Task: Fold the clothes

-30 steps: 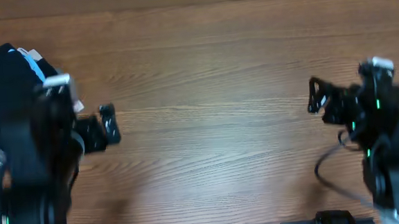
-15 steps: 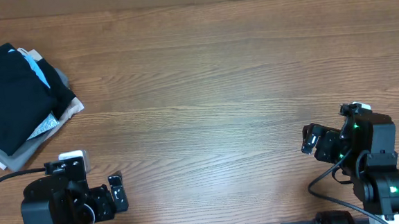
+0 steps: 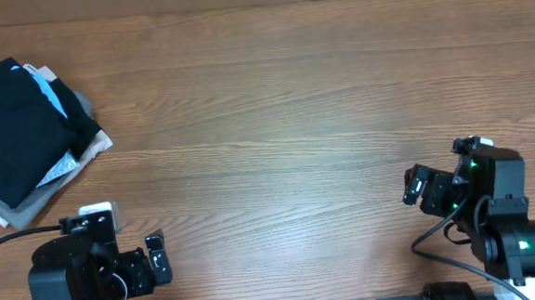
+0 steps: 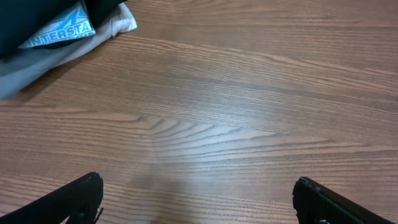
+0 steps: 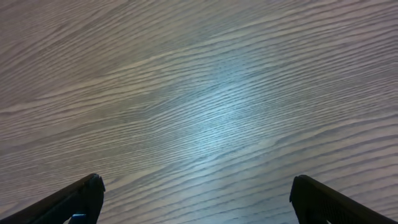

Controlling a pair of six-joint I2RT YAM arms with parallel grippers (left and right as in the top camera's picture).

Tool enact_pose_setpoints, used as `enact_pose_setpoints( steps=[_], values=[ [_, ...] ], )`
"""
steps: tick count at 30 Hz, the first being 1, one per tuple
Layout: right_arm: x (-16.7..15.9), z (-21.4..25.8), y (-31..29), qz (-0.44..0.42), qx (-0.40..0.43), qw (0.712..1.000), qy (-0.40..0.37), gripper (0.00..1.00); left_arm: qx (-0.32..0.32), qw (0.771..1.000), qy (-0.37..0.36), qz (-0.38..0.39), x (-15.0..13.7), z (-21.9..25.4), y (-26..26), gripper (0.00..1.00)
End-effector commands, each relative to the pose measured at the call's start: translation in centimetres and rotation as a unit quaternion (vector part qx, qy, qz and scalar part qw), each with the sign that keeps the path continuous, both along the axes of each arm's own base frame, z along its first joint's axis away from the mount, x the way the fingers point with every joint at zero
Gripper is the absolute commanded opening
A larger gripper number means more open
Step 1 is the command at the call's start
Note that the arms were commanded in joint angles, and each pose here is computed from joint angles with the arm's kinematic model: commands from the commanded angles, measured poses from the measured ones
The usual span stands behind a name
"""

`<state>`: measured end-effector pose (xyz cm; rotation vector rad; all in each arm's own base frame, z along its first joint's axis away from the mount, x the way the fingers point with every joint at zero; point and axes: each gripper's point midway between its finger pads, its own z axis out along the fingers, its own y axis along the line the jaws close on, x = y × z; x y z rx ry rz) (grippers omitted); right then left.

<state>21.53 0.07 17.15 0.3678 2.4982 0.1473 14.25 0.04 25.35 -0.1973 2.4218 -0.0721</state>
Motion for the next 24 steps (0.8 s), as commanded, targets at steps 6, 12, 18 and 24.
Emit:
enact_pose_setpoints(
  steps=[6,12,18,24],
  values=[
    [0.8,4.4,-0.4,0.018,-0.039,0.982,-0.185,1.00,0.003,1.000,-0.004,0.003,-0.1,0.0,0.1,1.00],
    [1.5,2.9,2.1,0.072,-0.017,0.942,-0.327,1.00,0.002,1.000,-0.004,0.003,-0.1,0.0,0.1,1.00],
    [1.5,4.3,3.1,0.096,-0.030,0.896,-0.433,1.00,0.002,1.000,-0.004,0.003,-0.1,0.0,0.1,1.00],
    [2.0,5.3,3.1,0.123,-0.107,0.847,-0.505,1.00,0.003,1.000,-0.004,0.003,-0.1,0.0,0.1,1.00]
  ],
)
